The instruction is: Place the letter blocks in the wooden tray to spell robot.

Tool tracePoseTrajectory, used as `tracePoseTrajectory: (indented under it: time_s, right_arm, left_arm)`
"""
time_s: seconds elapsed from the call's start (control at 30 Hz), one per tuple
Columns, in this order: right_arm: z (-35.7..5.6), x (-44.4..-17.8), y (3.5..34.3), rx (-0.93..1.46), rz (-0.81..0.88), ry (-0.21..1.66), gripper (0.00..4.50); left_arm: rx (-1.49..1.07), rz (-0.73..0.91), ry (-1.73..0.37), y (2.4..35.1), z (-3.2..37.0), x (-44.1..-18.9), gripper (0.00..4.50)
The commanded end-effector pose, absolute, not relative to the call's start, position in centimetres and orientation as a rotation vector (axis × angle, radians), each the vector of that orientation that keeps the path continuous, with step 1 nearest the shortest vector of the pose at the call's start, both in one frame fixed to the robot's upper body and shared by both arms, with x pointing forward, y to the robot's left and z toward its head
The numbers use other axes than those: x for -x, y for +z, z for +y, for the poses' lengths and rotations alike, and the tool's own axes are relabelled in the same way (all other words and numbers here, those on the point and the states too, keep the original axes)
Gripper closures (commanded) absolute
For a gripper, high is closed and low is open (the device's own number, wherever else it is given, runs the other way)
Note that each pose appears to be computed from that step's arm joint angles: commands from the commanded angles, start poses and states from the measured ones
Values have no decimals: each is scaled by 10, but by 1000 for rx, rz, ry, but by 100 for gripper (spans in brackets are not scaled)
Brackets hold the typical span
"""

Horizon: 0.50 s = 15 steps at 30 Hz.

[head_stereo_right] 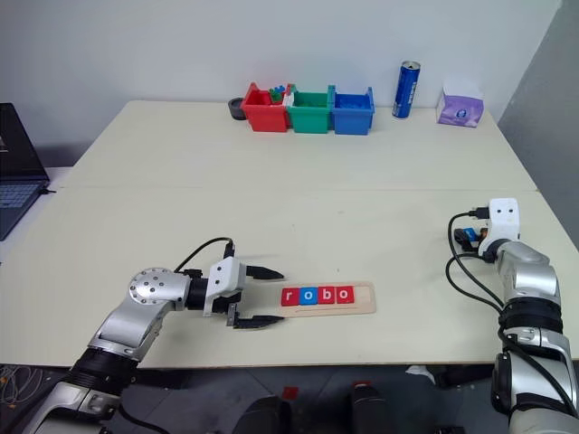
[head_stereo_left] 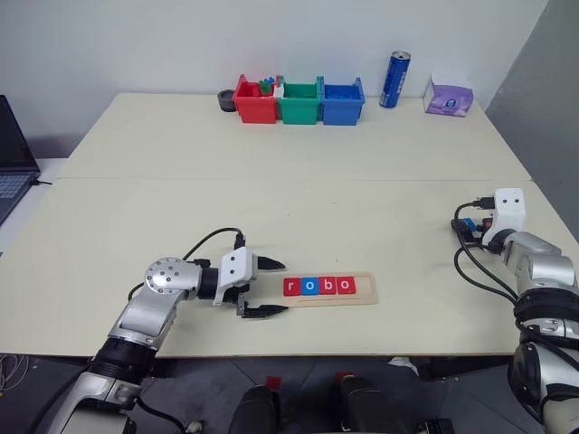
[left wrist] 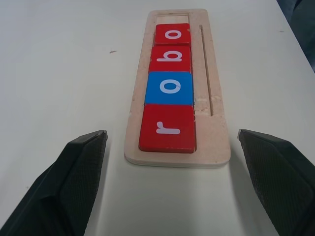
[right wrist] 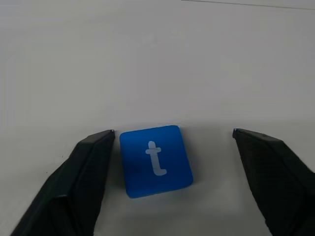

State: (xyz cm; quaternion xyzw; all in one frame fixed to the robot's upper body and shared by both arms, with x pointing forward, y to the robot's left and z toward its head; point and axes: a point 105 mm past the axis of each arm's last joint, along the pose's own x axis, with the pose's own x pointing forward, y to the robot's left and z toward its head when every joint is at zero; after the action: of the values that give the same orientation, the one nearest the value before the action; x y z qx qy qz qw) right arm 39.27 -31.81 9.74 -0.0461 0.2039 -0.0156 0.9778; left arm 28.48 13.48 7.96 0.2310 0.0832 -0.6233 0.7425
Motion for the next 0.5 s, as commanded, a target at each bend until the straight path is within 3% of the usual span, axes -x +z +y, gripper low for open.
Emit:
tracePoseTrajectory:
  time_s: [0.03, 0.17, 0.27, 0.5]
  right_arm:
    - [-319, -384, 81, 80, 483, -26, 170]
    - [-308, -377, 80, 84, 470, -2, 304]
    - [-297, -367, 91, 117, 414, 13, 304]
    - [-231, -299, 91, 51, 372, 34, 304]
  left_arm:
    - [-520, 157, -1356, 88, 140, -283, 0]
    - [-518, 173, -1357, 87, 146, -280, 0]
    - [-525, 179, -1357, 86, 148, -279, 0]
    - [-513, 172, -1358, 87, 149, -278, 0]
